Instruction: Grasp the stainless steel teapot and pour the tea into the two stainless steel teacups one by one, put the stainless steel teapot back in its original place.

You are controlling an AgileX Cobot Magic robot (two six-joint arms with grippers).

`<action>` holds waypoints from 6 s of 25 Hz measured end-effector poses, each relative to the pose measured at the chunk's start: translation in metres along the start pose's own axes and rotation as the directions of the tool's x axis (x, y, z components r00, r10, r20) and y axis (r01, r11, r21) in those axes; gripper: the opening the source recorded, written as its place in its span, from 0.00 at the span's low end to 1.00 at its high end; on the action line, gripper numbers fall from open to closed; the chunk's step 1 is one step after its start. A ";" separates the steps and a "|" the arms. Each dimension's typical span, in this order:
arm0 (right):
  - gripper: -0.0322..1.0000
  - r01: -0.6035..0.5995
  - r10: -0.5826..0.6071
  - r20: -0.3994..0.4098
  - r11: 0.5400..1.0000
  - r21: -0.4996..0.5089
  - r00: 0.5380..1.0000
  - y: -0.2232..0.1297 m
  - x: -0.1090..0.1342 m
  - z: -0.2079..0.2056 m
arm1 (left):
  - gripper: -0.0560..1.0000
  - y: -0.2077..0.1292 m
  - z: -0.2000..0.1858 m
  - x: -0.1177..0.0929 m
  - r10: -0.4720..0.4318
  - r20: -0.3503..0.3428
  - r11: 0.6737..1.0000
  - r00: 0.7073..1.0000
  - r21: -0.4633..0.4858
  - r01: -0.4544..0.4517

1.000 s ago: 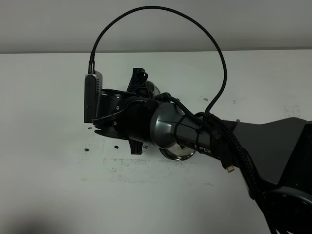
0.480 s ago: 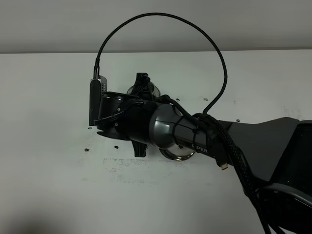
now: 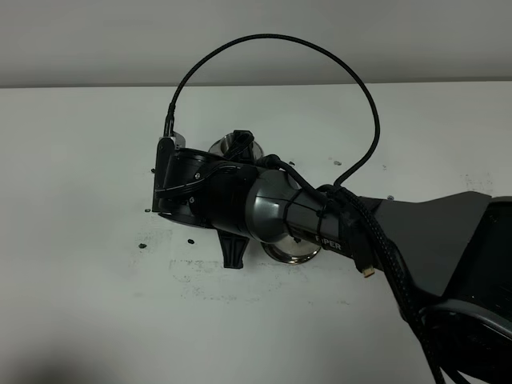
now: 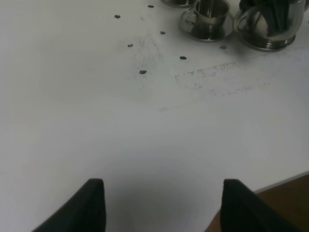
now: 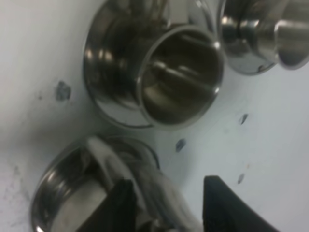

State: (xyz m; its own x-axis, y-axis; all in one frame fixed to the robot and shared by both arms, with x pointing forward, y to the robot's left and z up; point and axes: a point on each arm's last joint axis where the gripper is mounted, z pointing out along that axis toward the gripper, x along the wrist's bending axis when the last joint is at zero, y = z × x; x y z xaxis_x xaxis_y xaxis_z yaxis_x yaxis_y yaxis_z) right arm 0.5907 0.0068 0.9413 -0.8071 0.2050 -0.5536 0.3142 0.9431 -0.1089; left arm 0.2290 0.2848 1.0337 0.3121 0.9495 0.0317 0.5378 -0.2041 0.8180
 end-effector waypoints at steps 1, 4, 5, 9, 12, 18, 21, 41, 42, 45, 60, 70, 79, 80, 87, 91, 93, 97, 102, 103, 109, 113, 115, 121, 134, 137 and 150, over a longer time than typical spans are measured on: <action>0.38 0.000 0.000 -0.004 1.000 0.004 1.000 0.000 0.000 0.000 | 0.55 0.000 0.000 0.000 0.000 0.000 1.000 1.000 0.000 0.000; 0.38 0.002 -0.002 -0.011 1.000 0.010 1.000 -0.001 0.001 0.000 | 0.55 0.000 0.000 0.000 0.000 0.000 1.000 1.000 0.000 0.000; 0.38 0.003 -0.003 -0.011 1.000 0.010 1.000 0.000 0.002 -0.001 | 0.55 0.000 0.000 0.000 0.000 0.000 1.000 1.000 0.000 0.000; 0.38 0.013 -0.012 0.030 0.999 -0.035 0.999 0.006 0.000 -0.019 | 0.55 0.000 0.000 0.000 0.000 0.000 1.000 1.000 0.000 0.000; 0.38 0.012 -0.005 0.079 0.996 -0.090 0.997 0.013 -0.007 -0.040 | 0.55 0.000 0.000 0.000 0.000 0.000 1.000 1.000 0.000 0.000; 0.38 0.007 0.007 0.122 0.993 -0.116 0.993 0.012 -0.019 -0.041 | 0.55 0.000 0.000 0.000 0.000 0.000 1.000 1.000 0.000 0.000; 0.38 -0.011 0.024 0.124 0.994 -0.107 0.992 0.006 -0.029 -0.034 | 0.55 0.000 0.000 0.000 0.000 0.000 1.000 1.000 0.000 0.000; 0.38 0.009 -0.007 0.064 1.000 -0.023 0.998 0.007 -0.018 0.004 | 0.55 0.000 0.000 0.000 0.000 0.000 1.000 1.000 0.000 0.000; 0.38 0.007 -0.005 0.059 1.000 -0.024 0.998 0.007 -0.017 0.004 | 0.55 0.000 0.000 0.000 0.000 0.000 1.000 1.000 0.000 0.000; 0.38 -0.002 0.002 0.042 1.000 -0.019 0.999 0.007 -0.016 0.004 | 0.55 0.000 0.000 0.000 0.000 0.000 1.000 1.000 0.000 0.000; 0.38 0.000 0.001 -0.042 1.000 0.027 0.999 0.003 -0.008 0.004 | 0.55 0.000 0.000 0.000 0.000 0.000 1.000 1.000 0.000 0.000; 0.38 0.029 -0.026 -0.061 0.998 0.050 0.998 0.007 0.006 -0.005 | 0.55 0.000 0.000 0.000 0.000 0.000 1.000 1.000 0.000 0.000; 0.38 0.077 -0.076 -0.046 0.997 0.023 0.996 0.019 0.023 -0.018 | 0.55 0.000 0.000 0.000 0.000 0.000 1.000 1.000 0.000 0.000; 0.38 0.079 -0.078 -0.041 0.997 0.024 0.996 0.019 0.023 -0.018 | 0.55 0.000 0.000 0.000 0.000 0.000 1.000 1.000 0.000 0.000; 0.38 0.096 -0.096 0.026 0.995 -0.002 0.995 0.022 0.017 -0.018 | 0.55 0.000 0.000 0.000 0.000 0.000 1.000 1.000 0.000 0.000; 0.38 0.110 -0.110 0.042 0.994 0.005 0.993 0.024 0.019 -0.012 | 0.55 0.000 0.000 0.000 0.000 0.000 1.000 1.000 0.000 0.000; 0.38 0.121 -0.122 0.035 0.992 0.022 0.992 0.025 0.023 -0.004 | 0.55 0.000 0.000 0.000 0.000 0.000 1.000 1.000 0.000 0.000; 0.38 0.132 -0.133 0.017 0.989 0.061 0.991 0.025 0.030 0.005 | 0.55 0.000 0.000 0.000 0.000 0.000 1.000 1.000 0.000 0.000; 0.38 0.124 -0.125 0.010 0.989 0.080 0.992 0.023 0.031 0.006 | 0.55 0.000 0.000 0.000 0.000 0.000 1.000 1.000 0.000 0.000; 0.38 0.122 -0.123 0.006 0.989 0.079 0.992 0.023 0.031 0.006 | 0.55 0.000 0.000 0.000 0.000 0.000 1.000 1.000 0.000 0.000; 0.38 0.110 -0.109 -0.013 0.991 0.075 0.994 0.024 0.034 0.005 | 0.55 0.000 0.000 0.000 0.000 0.000 1.000 1.000 0.000 0.000; 0.38 0.116 -0.115 -0.020 0.991 0.064 0.993 0.028 0.041 0.000 | 0.55 0.000 0.000 0.000 0.000 0.000 1.000 1.000 0.000 0.000; 0.38 0.110 -0.109 -0.024 0.992 0.061 0.994 0.029 0.043 -0.001 | 0.55 0.000 0.000 0.000 0.000 0.000 1.000 1.000 0.000 0.000; 0.38 0.060 -0.058 -0.046 0.997 0.056 0.997 0.030 0.047 -0.002 | 0.55 0.000 0.000 0.000 0.000 0.000 1.000 1.000 0.000 0.000; 0.27 -0.227 0.220 -0.130 0.973 -0.043 0.967 0.021 0.024 -0.054 | 0.55 0.000 0.000 0.000 0.000 0.000 1.000 1.000 0.000 0.000; 0.21 -0.245 0.238 -0.130 0.969 -0.041 0.963 0.018 0.020 -0.054 | 0.55 0.000 0.000 0.000 0.000 0.000 1.000 1.000 0.000 0.000; 0.21 -0.278 0.277 -0.181 0.960 0.021 0.944 0.018 0.024 -0.030 | 0.55 0.000 0.000 0.000 0.000 0.000 1.000 1.000 0.000 0.000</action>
State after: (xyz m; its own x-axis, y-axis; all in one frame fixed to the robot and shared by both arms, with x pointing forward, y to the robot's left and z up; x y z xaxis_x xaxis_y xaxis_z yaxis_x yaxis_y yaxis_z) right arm 0.5620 0.0366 0.9508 -0.7647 0.5025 -0.4034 0.5369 0.8431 0.0324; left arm 0.2291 0.2848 1.0336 0.3122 0.9495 0.0316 0.5381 -0.2041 0.8178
